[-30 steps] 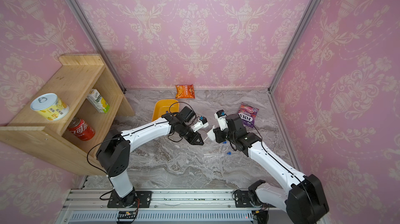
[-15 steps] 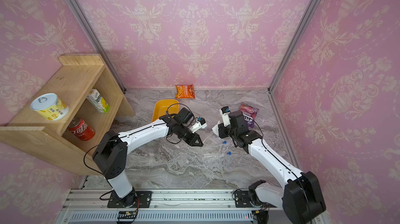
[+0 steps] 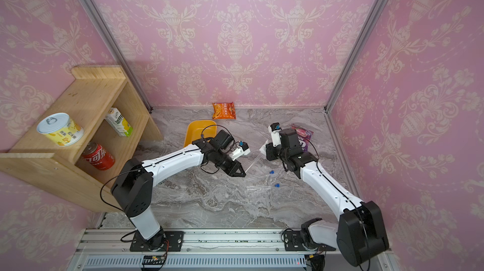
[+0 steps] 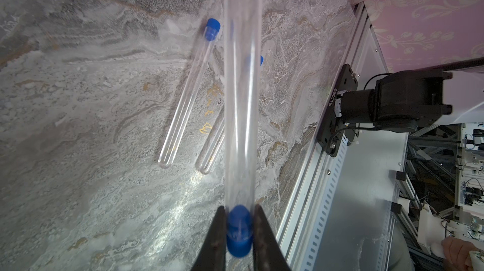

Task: Wipe the exteriors of test tubes
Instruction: Wipe the dirt from the test tube.

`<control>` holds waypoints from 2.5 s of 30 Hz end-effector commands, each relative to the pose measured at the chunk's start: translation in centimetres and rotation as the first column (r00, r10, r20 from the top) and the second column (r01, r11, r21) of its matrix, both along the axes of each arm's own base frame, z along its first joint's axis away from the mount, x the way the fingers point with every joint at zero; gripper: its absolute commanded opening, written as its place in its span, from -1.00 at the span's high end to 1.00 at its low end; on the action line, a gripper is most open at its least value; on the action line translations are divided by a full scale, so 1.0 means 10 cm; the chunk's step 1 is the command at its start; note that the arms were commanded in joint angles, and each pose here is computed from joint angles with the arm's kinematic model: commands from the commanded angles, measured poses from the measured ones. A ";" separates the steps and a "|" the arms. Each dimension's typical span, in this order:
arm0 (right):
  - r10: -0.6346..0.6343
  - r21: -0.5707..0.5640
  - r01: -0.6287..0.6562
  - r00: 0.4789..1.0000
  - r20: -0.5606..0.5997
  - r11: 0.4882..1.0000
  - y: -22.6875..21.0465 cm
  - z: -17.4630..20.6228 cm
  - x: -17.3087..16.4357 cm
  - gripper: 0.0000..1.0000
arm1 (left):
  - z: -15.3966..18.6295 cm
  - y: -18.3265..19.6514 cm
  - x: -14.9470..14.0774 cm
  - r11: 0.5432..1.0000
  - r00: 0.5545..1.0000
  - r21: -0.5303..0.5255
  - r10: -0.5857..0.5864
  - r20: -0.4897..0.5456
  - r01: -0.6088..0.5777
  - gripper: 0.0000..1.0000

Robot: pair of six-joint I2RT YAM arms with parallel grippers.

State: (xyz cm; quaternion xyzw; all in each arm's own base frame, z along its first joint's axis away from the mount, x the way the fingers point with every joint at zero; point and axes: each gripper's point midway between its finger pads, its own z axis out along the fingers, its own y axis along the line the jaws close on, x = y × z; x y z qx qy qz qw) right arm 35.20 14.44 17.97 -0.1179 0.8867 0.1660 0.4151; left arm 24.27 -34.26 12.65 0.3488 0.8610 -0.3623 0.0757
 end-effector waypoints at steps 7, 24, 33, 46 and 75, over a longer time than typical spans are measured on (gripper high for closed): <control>0.049 0.065 -0.049 0.999 0.001 0.997 0.08 0.16 -0.22 1.00 | 0.14 -0.02 -0.01 0.999 1.000 -0.033 -0.016 0.015 0.017 0.71; 0.151 0.069 -0.147 0.987 -0.056 0.987 0.44 -0.06 -0.48 1.00 | 0.18 -0.03 0.02 0.999 1.000 -0.037 -0.014 0.026 0.014 0.71; 0.200 0.093 -0.193 0.977 -0.079 0.977 0.65 -0.11 -0.73 1.00 | 0.19 -0.03 0.04 0.999 0.999 -0.040 -0.011 0.031 0.012 0.71; 0.197 -0.091 -0.203 0.977 -0.078 0.975 0.51 -0.22 -0.72 1.00 | 0.24 0.01 -0.01 0.999 1.000 -0.039 -0.013 0.028 0.014 0.70; 0.198 0.034 -0.198 0.980 -0.020 0.980 0.66 0.03 -0.61 1.00 | 0.24 0.04 -0.02 0.999 1.000 -0.032 -0.013 0.027 0.014 0.70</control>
